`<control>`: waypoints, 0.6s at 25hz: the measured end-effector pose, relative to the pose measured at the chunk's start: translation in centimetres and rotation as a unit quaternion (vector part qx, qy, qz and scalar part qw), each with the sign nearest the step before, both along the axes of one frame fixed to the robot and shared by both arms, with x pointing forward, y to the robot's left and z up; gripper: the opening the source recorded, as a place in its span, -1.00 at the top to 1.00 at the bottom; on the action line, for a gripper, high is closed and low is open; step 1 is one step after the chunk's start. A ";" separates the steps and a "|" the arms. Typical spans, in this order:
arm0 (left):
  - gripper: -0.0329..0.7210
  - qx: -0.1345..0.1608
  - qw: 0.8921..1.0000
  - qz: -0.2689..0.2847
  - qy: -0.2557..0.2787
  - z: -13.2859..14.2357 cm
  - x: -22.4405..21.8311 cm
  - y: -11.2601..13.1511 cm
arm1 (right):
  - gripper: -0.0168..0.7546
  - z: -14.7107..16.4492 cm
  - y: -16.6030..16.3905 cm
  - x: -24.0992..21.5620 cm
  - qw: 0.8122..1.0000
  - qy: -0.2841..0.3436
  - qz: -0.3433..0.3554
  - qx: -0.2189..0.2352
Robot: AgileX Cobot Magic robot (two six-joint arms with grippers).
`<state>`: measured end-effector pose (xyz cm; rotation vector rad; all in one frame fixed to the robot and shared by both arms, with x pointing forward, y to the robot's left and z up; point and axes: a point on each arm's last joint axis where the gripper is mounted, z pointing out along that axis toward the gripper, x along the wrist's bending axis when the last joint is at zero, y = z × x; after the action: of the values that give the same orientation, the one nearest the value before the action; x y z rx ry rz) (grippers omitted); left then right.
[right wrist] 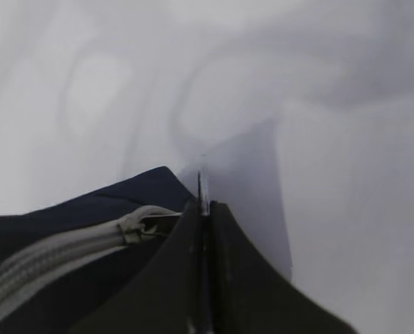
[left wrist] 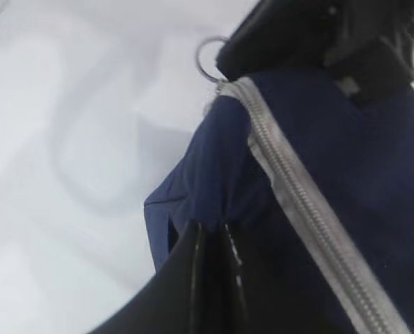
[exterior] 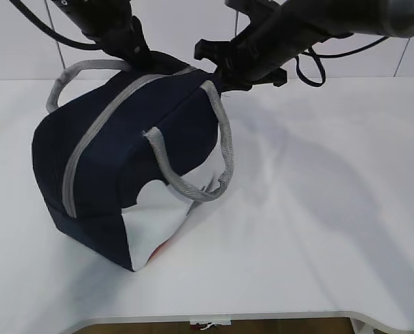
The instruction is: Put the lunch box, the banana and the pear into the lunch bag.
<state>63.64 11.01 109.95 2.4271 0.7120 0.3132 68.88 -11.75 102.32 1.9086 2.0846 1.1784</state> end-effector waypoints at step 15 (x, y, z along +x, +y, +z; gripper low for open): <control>0.89 -0.020 1.000 -0.008 0.020 0.0 -0.4 -0.4 | 0.92 -3.1 -0.9 0.9 0.999 0.042 0.008 0.001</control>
<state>63.26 10.61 109.99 2.4053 0.7100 0.2431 69.73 -12.66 99.20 1.9795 2.1453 1.1211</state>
